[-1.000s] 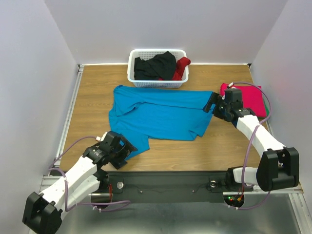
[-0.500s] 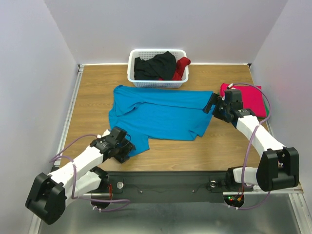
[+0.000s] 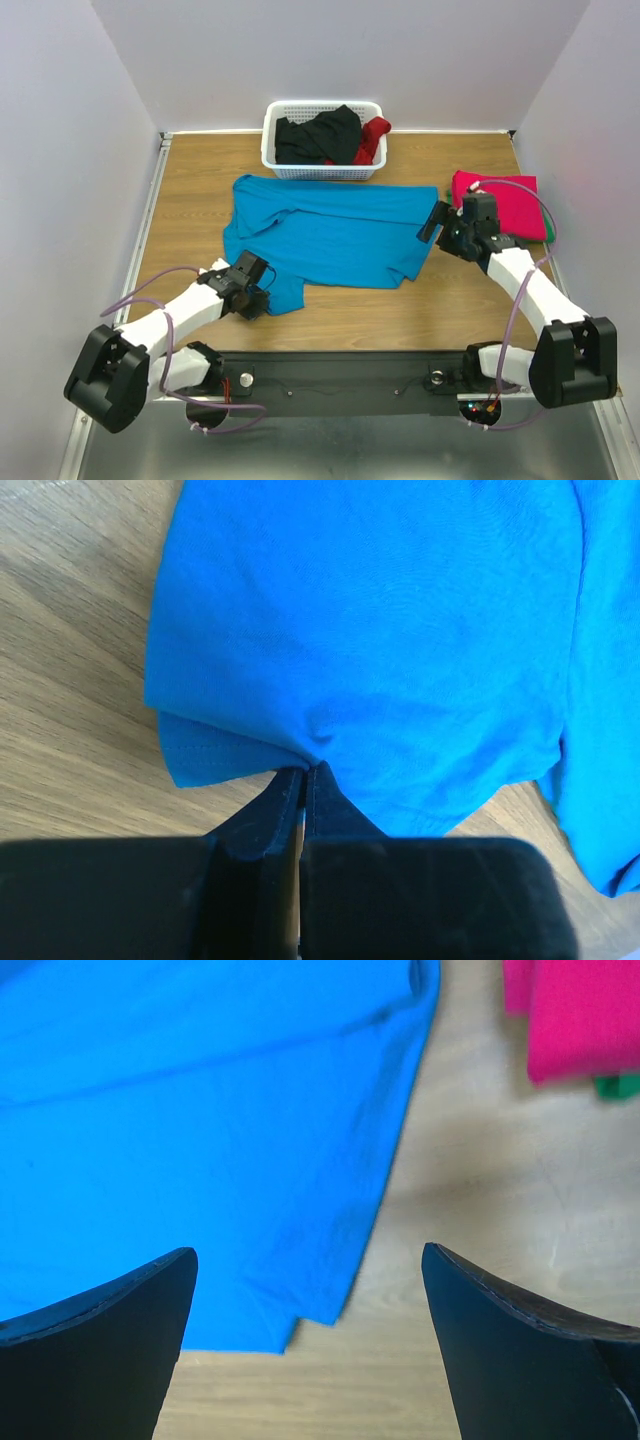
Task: Fold and stack the t-shirts
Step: Fold the tshirt
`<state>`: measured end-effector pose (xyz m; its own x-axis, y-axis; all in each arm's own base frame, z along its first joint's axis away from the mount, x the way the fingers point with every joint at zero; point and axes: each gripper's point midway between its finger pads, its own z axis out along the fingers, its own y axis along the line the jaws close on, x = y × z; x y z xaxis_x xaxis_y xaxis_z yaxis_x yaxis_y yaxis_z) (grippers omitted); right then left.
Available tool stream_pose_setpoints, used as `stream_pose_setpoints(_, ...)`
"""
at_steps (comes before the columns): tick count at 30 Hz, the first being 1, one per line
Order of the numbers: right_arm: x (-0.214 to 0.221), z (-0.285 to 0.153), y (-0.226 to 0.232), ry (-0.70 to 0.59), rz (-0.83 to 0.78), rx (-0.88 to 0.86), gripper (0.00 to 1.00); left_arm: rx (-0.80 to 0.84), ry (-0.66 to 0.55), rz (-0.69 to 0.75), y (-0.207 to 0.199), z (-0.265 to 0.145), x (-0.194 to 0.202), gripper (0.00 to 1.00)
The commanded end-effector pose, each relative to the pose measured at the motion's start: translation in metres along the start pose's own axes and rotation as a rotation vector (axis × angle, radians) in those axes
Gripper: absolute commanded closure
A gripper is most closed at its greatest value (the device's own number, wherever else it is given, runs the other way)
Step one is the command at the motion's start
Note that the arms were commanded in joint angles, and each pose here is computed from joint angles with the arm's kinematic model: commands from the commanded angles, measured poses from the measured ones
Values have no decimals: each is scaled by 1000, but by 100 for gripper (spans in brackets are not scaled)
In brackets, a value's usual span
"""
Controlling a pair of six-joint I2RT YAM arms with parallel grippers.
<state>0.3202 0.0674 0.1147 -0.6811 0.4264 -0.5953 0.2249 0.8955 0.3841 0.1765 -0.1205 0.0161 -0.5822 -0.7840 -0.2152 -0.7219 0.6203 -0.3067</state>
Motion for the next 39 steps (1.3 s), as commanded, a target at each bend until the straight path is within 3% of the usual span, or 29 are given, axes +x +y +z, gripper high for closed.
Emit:
stream_pose_setpoints(1,33,-11,7,73,-8,-34,0,-39,-41,3,19,-1,-5,100)
stream_pose_setpoints(7,89,-11,24,163,-117,30,0,31,-35,7,15,-5,-3,100)
stream_pose_setpoints(17,96,21,26,114,-260,345,0,116,-46,28,11,-8,-3,100)
stream_pose_setpoints(26,100,37,0,84,-228,540,0,143,-49,48,9,-10,-4,100)
stream_pose_setpoints(39,85,3,-11,-8,-167,510,0,173,-45,40,7,-13,-3,100)
